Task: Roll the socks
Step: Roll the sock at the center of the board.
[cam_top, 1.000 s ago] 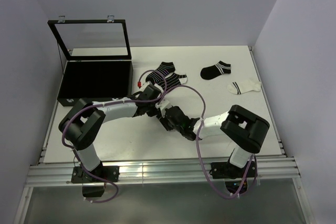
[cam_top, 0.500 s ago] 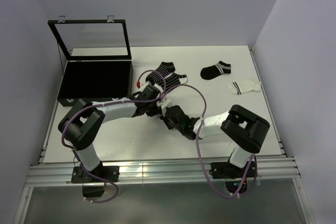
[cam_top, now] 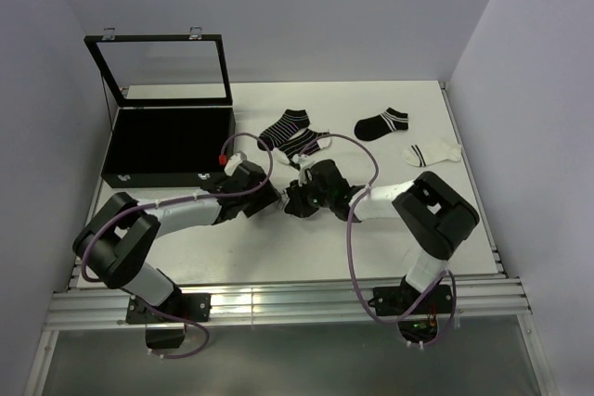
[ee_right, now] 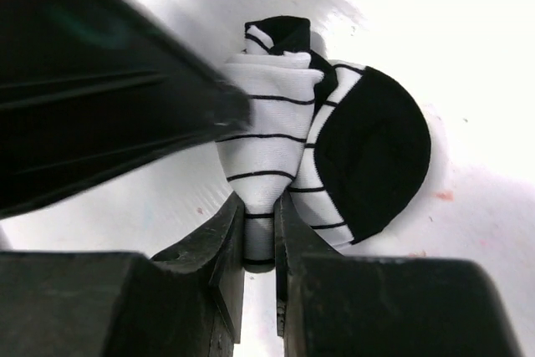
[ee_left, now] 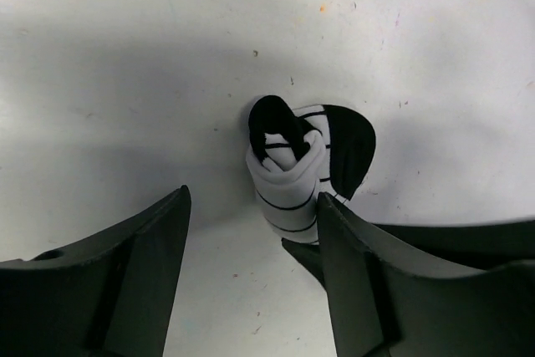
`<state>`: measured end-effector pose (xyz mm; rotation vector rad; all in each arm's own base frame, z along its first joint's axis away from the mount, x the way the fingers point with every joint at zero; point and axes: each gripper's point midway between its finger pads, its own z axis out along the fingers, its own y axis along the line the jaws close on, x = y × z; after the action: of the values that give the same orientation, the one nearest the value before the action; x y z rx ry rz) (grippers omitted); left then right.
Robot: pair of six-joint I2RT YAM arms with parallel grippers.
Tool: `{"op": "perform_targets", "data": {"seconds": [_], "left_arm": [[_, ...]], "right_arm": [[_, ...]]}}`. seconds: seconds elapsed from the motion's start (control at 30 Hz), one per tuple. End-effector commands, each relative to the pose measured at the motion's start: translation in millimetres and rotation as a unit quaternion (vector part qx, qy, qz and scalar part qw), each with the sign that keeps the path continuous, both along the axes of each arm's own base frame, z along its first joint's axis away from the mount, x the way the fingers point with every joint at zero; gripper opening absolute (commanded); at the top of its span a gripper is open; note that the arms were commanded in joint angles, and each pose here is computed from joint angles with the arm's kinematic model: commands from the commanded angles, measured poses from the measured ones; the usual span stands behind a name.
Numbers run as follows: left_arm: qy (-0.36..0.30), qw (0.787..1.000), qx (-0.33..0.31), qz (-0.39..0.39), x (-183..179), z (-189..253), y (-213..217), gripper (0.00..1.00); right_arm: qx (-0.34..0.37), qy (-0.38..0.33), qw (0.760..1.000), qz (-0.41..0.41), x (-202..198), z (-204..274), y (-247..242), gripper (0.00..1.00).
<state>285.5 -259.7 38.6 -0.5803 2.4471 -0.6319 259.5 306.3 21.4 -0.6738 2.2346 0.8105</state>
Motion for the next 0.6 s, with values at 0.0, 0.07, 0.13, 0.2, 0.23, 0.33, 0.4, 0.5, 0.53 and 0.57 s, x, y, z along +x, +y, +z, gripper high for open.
{"op": "perform_targets", "data": {"seconds": [0.0, 0.07, 0.13, 0.2, 0.23, 0.33, 0.4, 0.5, 0.53, 0.57], "left_arm": [[-0.049, 0.998, -0.025, 0.038, 11.4, 21.8, 8.5, 0.67], [-0.068, 0.996, -0.041, 0.042, 13.5, 32.6, 8.8, 0.67], [-0.077, 0.995, -0.047, 0.038, 10.0, 34.2, 10.2, 0.66], [-0.083, 0.995, -0.054, 0.032, 9.3, 34.7, 9.1, 0.66], [-0.084, 0.994, -0.055, 0.030, 9.0, 34.3, 8.3, 0.66], [-0.077, 0.995, -0.058, 0.025, 6.4, 27.3, 6.5, 0.65], [-0.075, 0.995, -0.060, 0.027, 5.4, 23.9, 6.8, 0.64], [-0.071, 0.995, -0.059, 0.029, 3.8, 17.8, 8.4, 0.63], [-0.068, 0.996, -0.058, 0.028, 2.8, 15.0, 8.5, 0.63], [-0.067, 0.996, -0.056, 0.029, 2.3, 12.7, 9.7, 0.62]], "right_arm": [[0.032, 0.110, 0.993, 0.040, -24.0, -6.6, 5.8, 0.00], [0.048, 0.140, 0.988, 0.051, -24.3, -8.1, 7.4, 0.00], [0.049, 0.164, 0.984, 0.051, -23.2, -12.9, 8.5, 0.00], [0.064, 0.192, 0.978, 0.056, -25.5, -12.3, 10.0, 0.00], [0.072, 0.201, 0.975, 0.057, -24.9, -13.7, 11.0, 0.00], [0.105, 0.227, 0.967, 0.053, -21.6, -9.0, 9.5, 0.00], [0.110, 0.240, 0.963, 0.045, -18.8, -10.6, 5.5, 0.00], [0.112, 0.253, 0.960, 0.032, -14.1, -13.1, 0.5, 0.00], [0.112, 0.257, 0.960, 0.029, -12.4, -12.6, 0.0, 0.00], [0.110, 0.262, 0.958, 0.026, -11.9, -15.8, -1.4, 0.00]]}}
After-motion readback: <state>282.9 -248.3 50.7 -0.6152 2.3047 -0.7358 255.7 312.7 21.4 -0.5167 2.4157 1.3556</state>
